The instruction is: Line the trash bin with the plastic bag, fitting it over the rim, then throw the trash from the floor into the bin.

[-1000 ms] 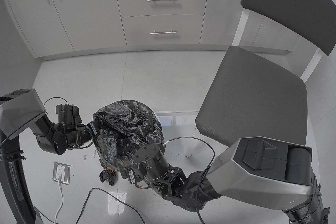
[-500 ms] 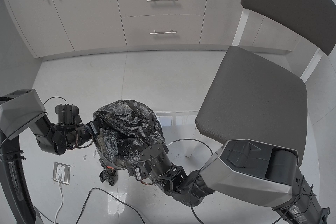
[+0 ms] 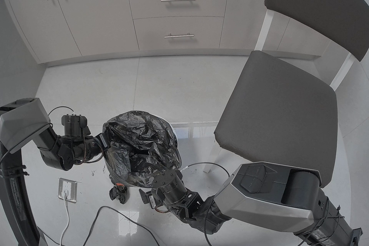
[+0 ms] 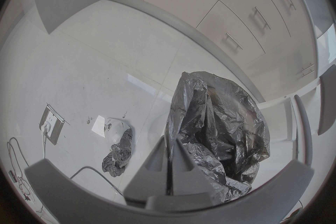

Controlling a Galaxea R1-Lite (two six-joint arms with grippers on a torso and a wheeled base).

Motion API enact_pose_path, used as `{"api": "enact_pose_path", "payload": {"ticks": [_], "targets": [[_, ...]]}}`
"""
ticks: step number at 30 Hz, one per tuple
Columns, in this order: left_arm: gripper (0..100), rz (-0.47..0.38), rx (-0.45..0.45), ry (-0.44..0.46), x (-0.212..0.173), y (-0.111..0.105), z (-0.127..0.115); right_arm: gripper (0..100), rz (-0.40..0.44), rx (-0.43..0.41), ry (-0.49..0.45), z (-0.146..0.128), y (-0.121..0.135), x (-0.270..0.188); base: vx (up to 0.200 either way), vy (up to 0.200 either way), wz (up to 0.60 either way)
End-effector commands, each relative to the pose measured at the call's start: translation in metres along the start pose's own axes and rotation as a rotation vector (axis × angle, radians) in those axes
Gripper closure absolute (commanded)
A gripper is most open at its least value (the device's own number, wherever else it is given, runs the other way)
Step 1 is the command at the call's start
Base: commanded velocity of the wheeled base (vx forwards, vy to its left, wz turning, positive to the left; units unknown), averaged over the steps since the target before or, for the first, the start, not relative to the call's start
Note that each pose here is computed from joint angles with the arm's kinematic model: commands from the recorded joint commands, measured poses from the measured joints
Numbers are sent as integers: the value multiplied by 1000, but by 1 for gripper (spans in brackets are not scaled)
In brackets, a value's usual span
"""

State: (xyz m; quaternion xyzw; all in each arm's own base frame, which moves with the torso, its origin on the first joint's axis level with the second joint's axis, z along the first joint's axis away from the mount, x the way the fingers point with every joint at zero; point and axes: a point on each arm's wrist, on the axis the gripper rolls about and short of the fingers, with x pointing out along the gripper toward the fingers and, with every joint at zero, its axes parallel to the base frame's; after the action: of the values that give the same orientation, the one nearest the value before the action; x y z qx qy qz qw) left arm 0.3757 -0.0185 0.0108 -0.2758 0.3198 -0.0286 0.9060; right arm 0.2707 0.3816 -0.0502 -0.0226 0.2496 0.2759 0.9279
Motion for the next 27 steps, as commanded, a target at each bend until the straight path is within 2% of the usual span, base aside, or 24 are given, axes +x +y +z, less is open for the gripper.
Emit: {"api": "enact_pose_path", "payload": {"ticks": [1, 6, 10, 15, 23, 27], "targets": [[100, 0, -1, -1, 0, 0, 0, 0, -4, 1, 3, -1, -2, 1, 0, 0, 0], [100, 30, 3, -20, -1, -2, 0, 0, 4, 15, -20, 11, 0, -8, 0, 0, 0], [100, 91, 26, -68, -4, -10, -6, 0, 24, 33, -52, 23, 3, -25, 0, 0, 0], [100, 74, 50, -116, -6, -16, -12, 0, 35, 36, -65, 29, 5, -35, 0, 0, 0], [100, 115, 57, -93, 11, -8, -25, 0, 26, 33, -66, 29, 4, -35, 0, 0, 0], [100, 121, 62, -107, 10, -10, -22, 0, 20, 31, -64, 28, 3, -35, 0, 0, 0]]}}
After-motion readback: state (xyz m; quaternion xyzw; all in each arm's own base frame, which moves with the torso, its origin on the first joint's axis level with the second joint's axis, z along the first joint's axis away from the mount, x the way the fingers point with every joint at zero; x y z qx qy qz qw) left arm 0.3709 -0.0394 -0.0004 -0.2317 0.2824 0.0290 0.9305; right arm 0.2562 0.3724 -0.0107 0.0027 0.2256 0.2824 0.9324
